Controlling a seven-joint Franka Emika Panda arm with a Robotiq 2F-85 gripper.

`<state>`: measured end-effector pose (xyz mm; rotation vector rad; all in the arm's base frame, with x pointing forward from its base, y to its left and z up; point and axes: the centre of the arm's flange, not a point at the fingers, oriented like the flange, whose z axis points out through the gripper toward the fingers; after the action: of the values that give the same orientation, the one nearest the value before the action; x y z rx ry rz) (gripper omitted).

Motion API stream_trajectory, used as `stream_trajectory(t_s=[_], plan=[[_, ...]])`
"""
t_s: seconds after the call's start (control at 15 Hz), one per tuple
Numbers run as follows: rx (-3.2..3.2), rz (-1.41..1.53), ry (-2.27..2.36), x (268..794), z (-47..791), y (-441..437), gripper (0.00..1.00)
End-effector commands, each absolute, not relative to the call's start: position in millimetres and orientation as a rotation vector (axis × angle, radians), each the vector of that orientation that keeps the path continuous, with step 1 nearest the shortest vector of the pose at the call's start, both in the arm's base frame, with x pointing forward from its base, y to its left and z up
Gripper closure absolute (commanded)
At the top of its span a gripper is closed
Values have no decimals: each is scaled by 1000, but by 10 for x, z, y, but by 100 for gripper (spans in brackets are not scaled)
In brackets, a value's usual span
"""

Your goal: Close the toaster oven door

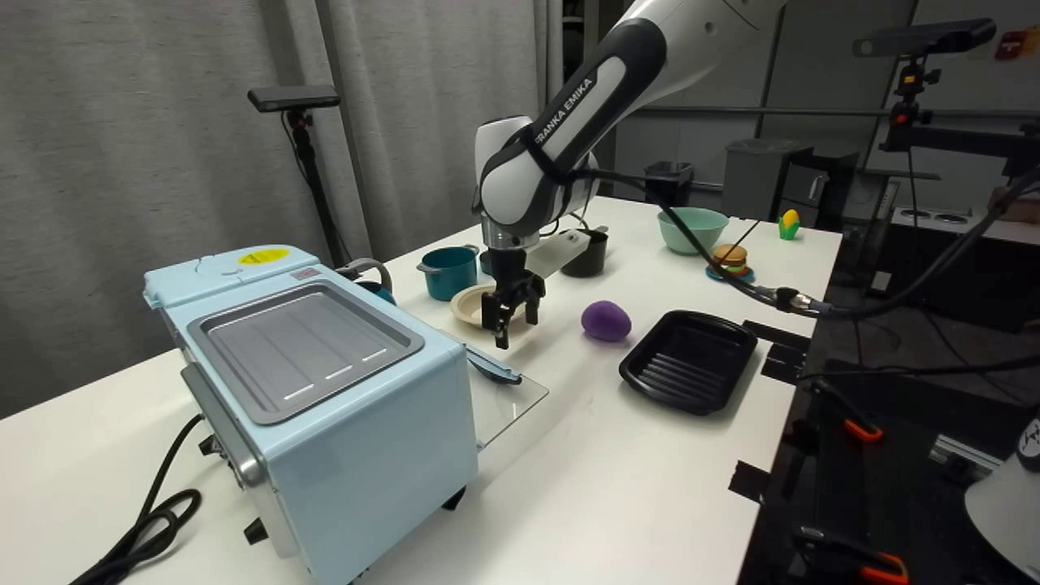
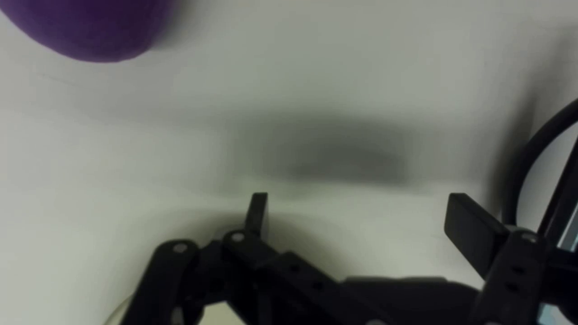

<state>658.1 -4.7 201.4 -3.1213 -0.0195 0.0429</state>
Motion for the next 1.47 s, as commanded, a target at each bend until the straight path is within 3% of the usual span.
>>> stream_trajectory(t_s=[0.0,1.07,1.13,1.4], plan=[[-3121,43,-19,6581,2014,-47,0],[-3055,-6,-293,6579,1853,-45,0],[-3041,6,-327,6322,1678,676,0],[-3033,-11,-417,6180,1603,1246,0]])
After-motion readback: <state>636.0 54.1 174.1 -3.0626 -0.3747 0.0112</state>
